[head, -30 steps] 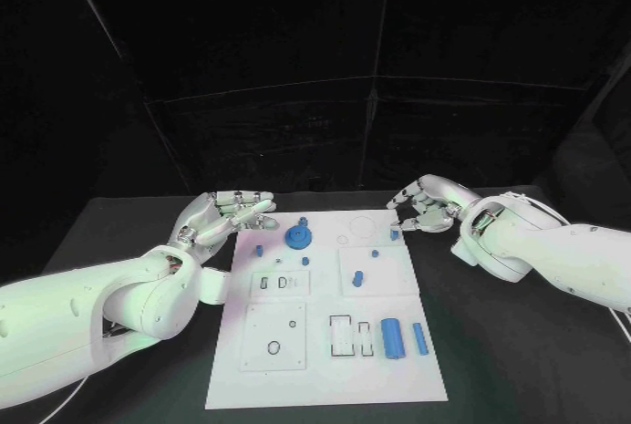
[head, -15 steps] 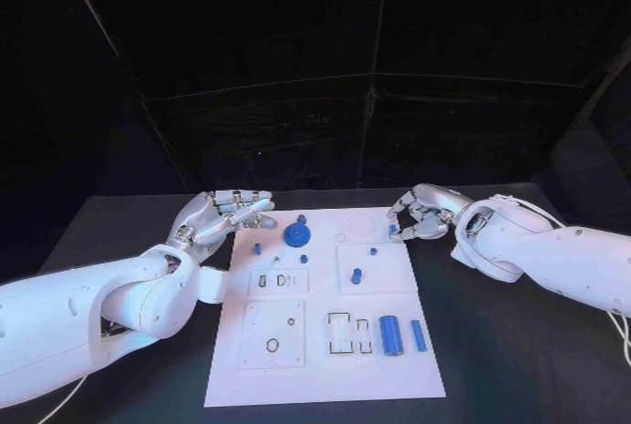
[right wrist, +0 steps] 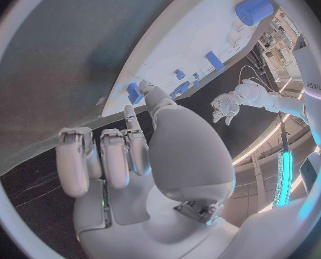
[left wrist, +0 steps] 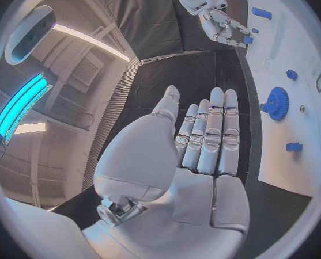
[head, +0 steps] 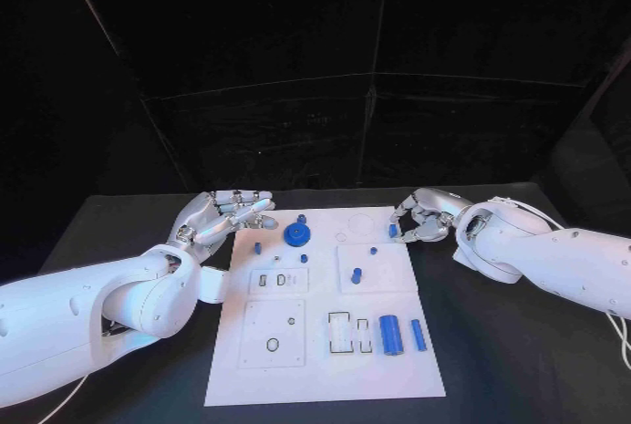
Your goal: Assemble the parts on the task board
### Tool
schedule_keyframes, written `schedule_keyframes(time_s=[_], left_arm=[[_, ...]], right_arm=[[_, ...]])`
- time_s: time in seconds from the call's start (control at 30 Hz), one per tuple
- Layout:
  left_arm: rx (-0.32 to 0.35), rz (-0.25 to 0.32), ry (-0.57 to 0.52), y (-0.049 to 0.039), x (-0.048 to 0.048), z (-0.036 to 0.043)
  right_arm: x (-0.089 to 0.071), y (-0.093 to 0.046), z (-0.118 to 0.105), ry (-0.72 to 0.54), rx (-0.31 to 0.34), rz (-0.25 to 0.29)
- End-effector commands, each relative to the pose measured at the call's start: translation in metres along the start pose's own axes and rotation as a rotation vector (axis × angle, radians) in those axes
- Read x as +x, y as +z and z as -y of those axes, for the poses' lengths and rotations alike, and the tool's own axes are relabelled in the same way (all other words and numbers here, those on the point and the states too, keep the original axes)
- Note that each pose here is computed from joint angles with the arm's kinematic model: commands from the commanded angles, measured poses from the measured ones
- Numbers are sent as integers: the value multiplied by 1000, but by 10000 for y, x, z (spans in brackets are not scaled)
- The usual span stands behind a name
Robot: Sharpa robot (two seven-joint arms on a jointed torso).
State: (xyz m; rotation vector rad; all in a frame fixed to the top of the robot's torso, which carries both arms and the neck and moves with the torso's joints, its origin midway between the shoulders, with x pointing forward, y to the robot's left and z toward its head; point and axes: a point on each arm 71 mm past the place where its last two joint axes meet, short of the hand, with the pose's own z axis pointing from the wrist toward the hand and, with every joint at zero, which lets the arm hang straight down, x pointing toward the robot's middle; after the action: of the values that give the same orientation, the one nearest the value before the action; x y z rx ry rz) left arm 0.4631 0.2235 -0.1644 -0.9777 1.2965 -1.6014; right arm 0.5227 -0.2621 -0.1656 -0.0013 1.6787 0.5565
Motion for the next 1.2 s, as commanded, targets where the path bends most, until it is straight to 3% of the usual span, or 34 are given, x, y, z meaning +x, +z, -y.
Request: schedule_keyframes(time_s=[0.03, 0.77, 1.2], left_arm=[[5, -14, -4, 4, 17, 6], [-4, -12, -3, 5, 17, -4], [-6, -11, -2, 4, 13, -6]], right_arm=[[-1, 10, -5, -9, 2, -4], [42, 84, -50, 7, 14, -24], [34, 88, -44, 9, 30, -9]])
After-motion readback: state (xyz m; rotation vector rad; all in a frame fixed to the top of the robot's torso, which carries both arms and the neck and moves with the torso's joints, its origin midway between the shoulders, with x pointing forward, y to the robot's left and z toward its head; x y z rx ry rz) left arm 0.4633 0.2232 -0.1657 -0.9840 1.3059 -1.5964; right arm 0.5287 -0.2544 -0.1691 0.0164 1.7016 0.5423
